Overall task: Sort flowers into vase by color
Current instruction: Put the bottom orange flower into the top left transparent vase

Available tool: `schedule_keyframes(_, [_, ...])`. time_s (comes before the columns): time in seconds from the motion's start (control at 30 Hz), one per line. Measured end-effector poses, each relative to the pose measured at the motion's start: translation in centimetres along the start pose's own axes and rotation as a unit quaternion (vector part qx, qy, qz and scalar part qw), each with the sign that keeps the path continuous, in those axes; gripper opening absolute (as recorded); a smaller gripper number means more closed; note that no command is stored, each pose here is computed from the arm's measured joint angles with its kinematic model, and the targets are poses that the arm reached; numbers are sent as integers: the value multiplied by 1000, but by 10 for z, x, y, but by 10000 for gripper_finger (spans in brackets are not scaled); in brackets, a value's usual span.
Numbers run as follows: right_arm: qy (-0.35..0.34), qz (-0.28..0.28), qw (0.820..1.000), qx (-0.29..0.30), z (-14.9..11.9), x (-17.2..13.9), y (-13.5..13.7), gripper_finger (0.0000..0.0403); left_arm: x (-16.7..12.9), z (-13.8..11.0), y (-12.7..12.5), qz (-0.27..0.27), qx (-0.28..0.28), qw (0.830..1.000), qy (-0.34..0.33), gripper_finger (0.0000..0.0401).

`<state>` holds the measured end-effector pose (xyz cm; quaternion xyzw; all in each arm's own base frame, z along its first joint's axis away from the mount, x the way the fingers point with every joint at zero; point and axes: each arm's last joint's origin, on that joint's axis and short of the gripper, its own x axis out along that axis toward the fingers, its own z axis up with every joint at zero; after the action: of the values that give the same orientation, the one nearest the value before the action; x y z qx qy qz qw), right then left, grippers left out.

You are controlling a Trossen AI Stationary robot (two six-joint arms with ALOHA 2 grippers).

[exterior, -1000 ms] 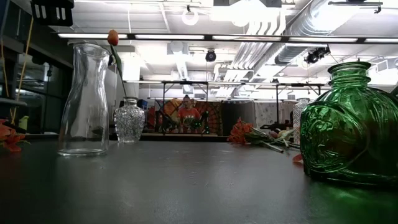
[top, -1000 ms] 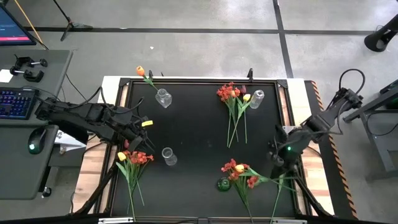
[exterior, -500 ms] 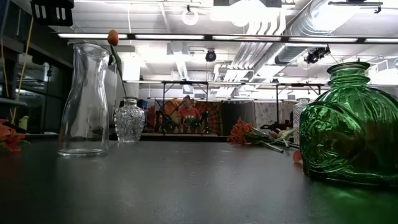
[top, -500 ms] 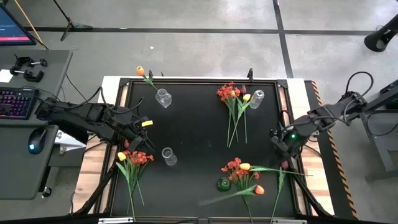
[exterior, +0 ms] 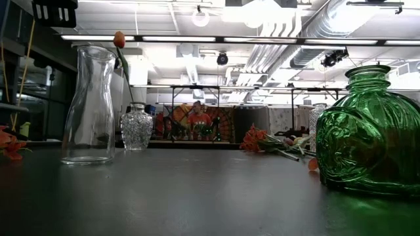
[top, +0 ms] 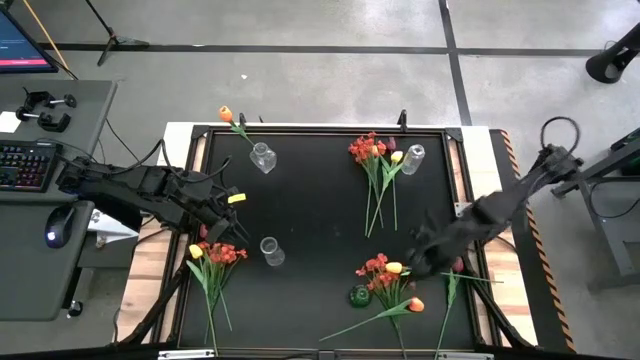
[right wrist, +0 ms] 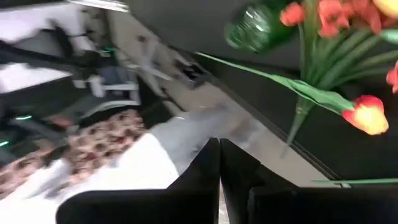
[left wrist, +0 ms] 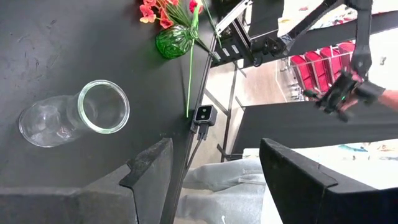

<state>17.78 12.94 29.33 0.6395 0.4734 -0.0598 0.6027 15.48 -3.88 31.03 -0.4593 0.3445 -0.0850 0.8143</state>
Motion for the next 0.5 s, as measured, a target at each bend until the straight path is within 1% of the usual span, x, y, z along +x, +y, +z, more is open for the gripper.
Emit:
schedule_keyframes(0.07, [10,-27,1000,3,-7,25,-1,10,0,0,0,0,0,1000,0,230])
schedule_keyframes(0.13, [20,-43,999,10,-14,49,-3,26,0,0,0,0,0,1000,0,230])
schedule_keyframes(0.23, [22,-59,998,30,-25,84,-9,66,0,0,0,0,0,1000,0,230])
schedule_keyframes(0.3, [9,-67,996,55,-31,105,-15,100,0,0,0,0,0,1000,0,230])
schedule_keyframes(0.37, [-16,-79,992,96,-33,123,-24,133,0,0,0,0,0,1000,0,230])
schedule_keyframes(0.47, [-46,-106,976,182,-36,144,-38,181,0,0,0,0,-5,1000,0,230])
schedule_keyframes(0.5, [-48,-114,972,199,-36,150,-42,195,0,0,0,0,-10,1000,0,230])
